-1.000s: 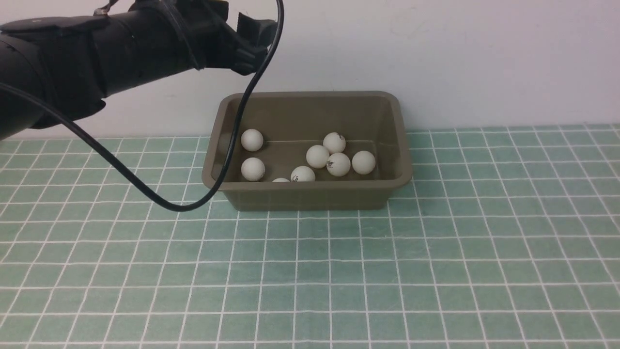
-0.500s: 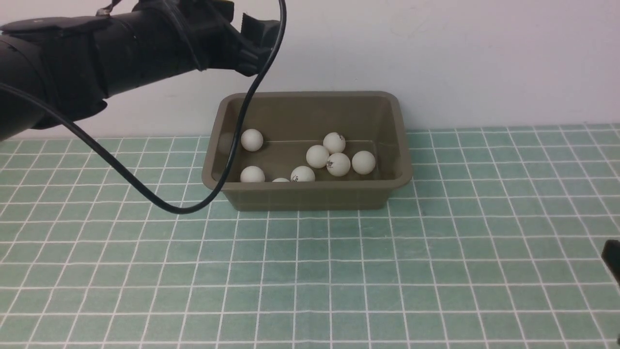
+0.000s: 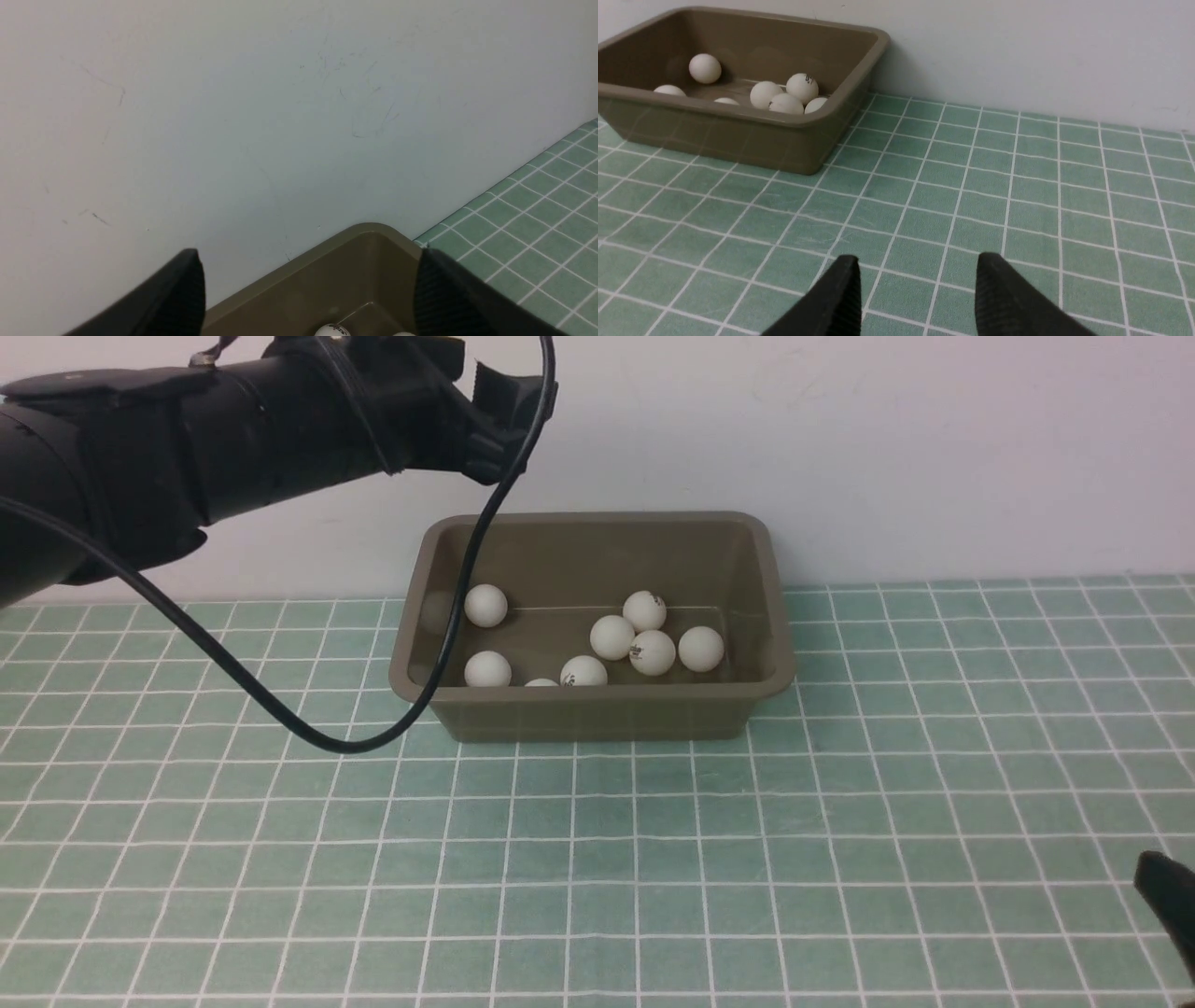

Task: Put the table tennis balls in the box on the green coffee tablecloth.

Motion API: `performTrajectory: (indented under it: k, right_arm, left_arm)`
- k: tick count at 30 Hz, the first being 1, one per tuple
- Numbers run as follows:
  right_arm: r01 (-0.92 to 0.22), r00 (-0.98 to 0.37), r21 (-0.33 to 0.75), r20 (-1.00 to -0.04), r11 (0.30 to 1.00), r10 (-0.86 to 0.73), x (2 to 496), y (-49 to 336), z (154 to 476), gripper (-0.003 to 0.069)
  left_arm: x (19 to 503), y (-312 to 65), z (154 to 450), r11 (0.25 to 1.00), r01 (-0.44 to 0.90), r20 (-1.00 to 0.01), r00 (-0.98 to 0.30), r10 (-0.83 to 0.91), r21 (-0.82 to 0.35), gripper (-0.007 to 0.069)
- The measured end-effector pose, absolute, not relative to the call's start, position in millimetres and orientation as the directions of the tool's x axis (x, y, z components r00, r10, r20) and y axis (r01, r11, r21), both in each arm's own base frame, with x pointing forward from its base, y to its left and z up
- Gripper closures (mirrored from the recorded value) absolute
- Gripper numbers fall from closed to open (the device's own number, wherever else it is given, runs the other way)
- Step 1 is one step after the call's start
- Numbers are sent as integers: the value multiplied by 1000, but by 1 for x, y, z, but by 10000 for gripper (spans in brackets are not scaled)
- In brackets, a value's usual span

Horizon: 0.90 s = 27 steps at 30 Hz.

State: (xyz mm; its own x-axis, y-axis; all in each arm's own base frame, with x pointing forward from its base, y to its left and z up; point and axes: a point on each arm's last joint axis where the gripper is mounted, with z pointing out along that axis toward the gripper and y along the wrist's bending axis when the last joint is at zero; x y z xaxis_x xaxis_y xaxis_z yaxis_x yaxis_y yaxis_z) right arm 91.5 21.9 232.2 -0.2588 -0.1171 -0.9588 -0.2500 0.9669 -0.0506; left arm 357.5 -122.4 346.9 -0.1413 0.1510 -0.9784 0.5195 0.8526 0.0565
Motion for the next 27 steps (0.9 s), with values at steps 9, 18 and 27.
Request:
performTrajectory:
  k: [9, 18, 27]
  right_arm:
    - [-92, -98, -63, -993, 994, -72, 66, 7, 246, 342]
    - [-65, -166, -64, -983, 996, -74, 56, 6, 236, 342]
    - [-25, -263, -62, -963, 998, -66, 53, 4, 178, 342]
  left_arm:
    - [355, -126, 348, 829, 557, -981, -134, 141, 44, 83]
    - [353, -131, 349, 801, 598, -983, -127, 132, 31, 83]
    - [352, -132, 349, 796, 605, -984, -141, 108, 1, 83]
